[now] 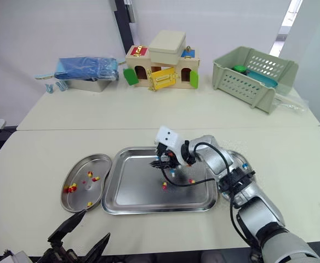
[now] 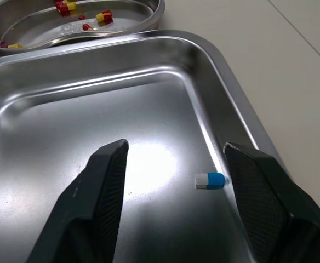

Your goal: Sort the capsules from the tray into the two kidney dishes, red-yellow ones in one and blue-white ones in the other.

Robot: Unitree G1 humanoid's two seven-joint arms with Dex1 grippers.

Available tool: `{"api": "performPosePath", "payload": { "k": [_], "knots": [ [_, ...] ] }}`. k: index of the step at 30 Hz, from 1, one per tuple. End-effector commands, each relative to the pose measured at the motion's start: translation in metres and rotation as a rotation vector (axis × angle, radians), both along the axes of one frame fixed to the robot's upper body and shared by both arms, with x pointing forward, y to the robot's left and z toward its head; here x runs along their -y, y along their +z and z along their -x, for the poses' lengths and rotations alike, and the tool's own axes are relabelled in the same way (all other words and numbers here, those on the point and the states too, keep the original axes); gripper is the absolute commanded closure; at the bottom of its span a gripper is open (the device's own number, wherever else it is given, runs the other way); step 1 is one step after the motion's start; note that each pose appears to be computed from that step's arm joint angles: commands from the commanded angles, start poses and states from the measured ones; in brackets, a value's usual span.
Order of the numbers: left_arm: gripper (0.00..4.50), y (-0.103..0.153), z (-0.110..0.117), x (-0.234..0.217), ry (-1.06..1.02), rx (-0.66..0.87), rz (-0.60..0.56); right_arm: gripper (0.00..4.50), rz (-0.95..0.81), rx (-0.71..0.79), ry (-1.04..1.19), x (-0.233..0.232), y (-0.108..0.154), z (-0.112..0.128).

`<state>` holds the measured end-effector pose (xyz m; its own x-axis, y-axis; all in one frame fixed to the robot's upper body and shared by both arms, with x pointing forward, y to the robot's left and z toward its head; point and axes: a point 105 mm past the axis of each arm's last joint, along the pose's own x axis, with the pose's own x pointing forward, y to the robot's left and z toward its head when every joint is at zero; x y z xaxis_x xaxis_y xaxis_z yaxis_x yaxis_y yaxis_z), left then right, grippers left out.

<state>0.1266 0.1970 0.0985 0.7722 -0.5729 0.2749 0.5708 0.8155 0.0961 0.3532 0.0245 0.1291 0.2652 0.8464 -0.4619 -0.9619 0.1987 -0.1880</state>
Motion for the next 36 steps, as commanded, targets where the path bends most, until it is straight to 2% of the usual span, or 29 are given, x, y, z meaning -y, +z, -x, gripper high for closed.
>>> {"api": "performPosePath", "payload": {
  "k": [1,9,21,27,31,36],
  "knots": [
    [0.0,0.009,0.0,0.005,0.014,0.025,-0.006,1.49,0.006,0.059,0.01,-0.006,0.007,-0.007],
    [0.0,0.012,-0.003,0.006,0.021,0.017,-0.012,1.49,0.022,0.065,-0.037,-0.011,-0.002,-0.021],
    [0.0,0.01,-0.006,0.004,0.025,0.006,-0.016,1.49,0.103,0.042,-0.028,-0.005,-0.018,-0.019],
    [0.0,0.01,-0.007,0.004,0.025,0.009,-0.017,1.49,0.103,0.034,-0.014,-0.004,-0.018,-0.018],
    [0.0,0.009,-0.007,0.003,0.024,0.008,-0.018,2.31,0.089,0.032,-0.006,-0.005,-0.015,-0.016],
    [0.0,0.006,-0.005,0.003,0.023,0.003,-0.018,2.31,0.082,0.032,-0.007,-0.005,-0.014,-0.016]
  ]
}}
